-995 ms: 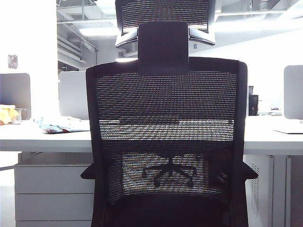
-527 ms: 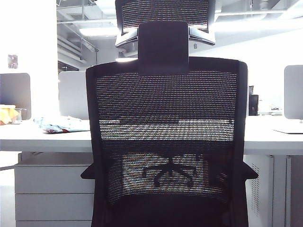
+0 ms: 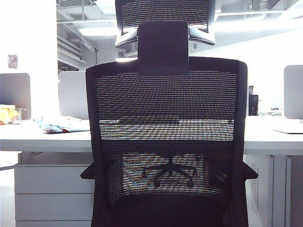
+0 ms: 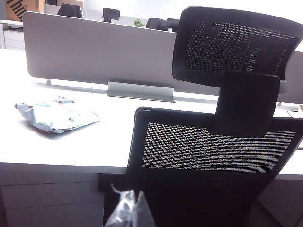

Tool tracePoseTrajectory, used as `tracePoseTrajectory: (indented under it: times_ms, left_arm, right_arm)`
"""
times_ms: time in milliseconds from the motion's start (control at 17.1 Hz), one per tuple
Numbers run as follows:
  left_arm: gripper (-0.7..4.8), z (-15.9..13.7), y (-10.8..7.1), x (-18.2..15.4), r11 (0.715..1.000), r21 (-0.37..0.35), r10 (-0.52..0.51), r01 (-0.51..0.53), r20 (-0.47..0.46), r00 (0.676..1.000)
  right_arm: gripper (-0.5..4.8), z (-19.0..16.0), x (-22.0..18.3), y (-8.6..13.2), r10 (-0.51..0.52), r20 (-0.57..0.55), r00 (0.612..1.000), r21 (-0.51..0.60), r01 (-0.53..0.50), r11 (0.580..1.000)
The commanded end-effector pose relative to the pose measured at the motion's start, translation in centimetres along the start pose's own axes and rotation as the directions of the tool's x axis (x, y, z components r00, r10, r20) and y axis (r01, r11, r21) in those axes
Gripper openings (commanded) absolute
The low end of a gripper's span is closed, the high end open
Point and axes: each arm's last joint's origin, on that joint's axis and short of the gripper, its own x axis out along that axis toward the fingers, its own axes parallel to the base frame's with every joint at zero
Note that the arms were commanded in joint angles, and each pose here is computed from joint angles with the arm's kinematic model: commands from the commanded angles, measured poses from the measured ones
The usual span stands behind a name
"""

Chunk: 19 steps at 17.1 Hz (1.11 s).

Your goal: Push the black chair under the table.

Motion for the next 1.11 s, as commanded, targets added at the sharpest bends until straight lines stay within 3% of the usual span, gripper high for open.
tracePoseTrajectory:
  times_ms: [59,527,644,820,1113]
  left_arm:
    - [-0.05,0.1,0.0,0.0,1.0,0.008,0.001,-0.001,0.011,1.0]
    - [-0.05,0.2,0.0,-0.6,1.0,0.01,0.0,0.0,0.028,1.0]
    - [-0.05,0.4,0.0,-1.2,0.999,0.048,0.012,-0.015,0.059,0.998]
    - [-0.05,0.5,0.2,-2.3,0.994,0.065,0.08,-0.087,0.104,0.991]
    - [-0.05,-3.0,1.2,-2.0,0.975,0.085,0.204,-0.206,0.038,0.978]
  right_arm:
    - [0.0,0.2,-0.1,0.1,0.003,0.017,1.0,-0.004,-0.003,1.0]
    - [0.0,0.2,-0.1,0.1,0.004,0.017,1.0,-0.004,-0.004,1.0]
    - [0.0,0.2,-0.1,0.1,0.003,0.017,1.0,-0.004,-0.003,1.0]
    - [0.0,0.2,-0.1,0.1,0.004,0.017,1.0,-0.004,-0.004,1.0]
    - [0.0,0.2,-0.1,0.1,0.003,0.017,1.0,-0.004,-0.003,1.0]
